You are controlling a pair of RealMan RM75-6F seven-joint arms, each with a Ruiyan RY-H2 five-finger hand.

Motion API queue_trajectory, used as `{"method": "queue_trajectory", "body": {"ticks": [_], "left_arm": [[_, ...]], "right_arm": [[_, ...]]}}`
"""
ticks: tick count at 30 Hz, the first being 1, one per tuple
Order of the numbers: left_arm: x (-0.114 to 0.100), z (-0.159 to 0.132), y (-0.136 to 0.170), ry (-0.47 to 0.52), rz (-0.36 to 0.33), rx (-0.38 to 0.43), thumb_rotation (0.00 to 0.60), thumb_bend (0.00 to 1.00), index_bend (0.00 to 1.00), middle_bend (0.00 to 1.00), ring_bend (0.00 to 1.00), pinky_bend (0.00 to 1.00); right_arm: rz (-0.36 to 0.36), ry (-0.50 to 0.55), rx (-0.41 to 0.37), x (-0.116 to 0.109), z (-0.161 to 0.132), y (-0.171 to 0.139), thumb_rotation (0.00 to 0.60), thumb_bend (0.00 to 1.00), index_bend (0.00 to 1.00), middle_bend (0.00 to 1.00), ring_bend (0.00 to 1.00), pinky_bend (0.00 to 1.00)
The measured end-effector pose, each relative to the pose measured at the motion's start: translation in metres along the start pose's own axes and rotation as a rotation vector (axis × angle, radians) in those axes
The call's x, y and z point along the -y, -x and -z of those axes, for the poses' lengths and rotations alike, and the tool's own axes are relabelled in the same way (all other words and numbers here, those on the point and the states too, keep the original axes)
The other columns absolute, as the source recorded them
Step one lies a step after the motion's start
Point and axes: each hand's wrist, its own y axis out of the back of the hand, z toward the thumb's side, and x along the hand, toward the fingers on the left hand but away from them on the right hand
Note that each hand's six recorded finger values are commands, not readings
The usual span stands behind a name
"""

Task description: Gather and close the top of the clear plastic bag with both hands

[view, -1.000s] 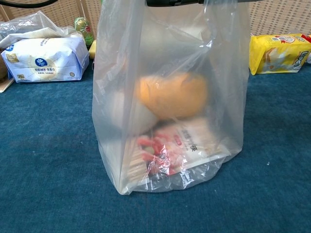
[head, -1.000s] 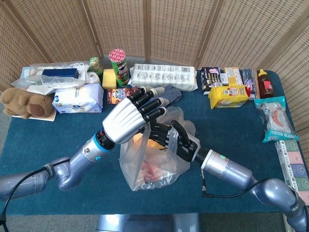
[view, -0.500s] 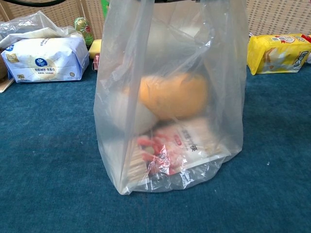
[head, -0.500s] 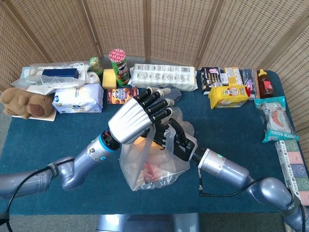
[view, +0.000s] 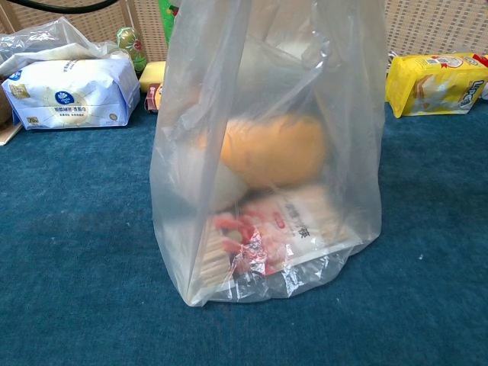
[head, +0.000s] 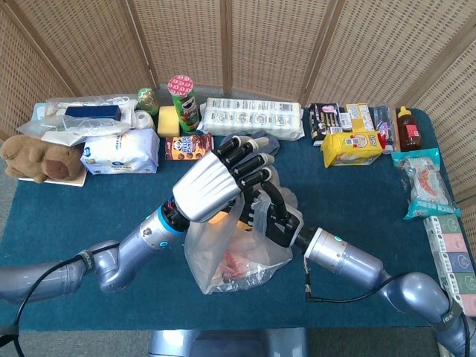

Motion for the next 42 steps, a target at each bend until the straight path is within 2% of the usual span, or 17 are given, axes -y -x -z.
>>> {"method": "queue_trajectory", "body": {"ticks": [20, 33, 42], "left_arm": [[0.003, -0.002, -0.003, -0.007, -0.001, 0.002, 0.6, 0.19, 0.41, 0.37, 0.21, 0.3], [0.004, 0.0, -0.005, -0.008, -0.003, -0.011, 0.6, 0.19, 0.4, 0.36, 0.2, 0.3], [0.006, -0.001, -0.005, -0.002, -0.003, -0.012, 0.6, 0.19, 0.4, 0.36, 0.2, 0.3]], "right_arm": [[-0.012, 0.016, 0.017, 0.005, 0.006, 0.005, 0.124, 0.16, 0.25, 0.26, 0.15, 0.04], [-0.026, 0.013, 0.038, 0.01, 0.011, 0.004, 0.126, 0.16, 0.3, 0.32, 0.23, 0.1], [-0.035, 0.019, 0.04, 0.013, 0.012, 0.006, 0.123, 0.16, 0.32, 0.33, 0.24, 0.11]]}}
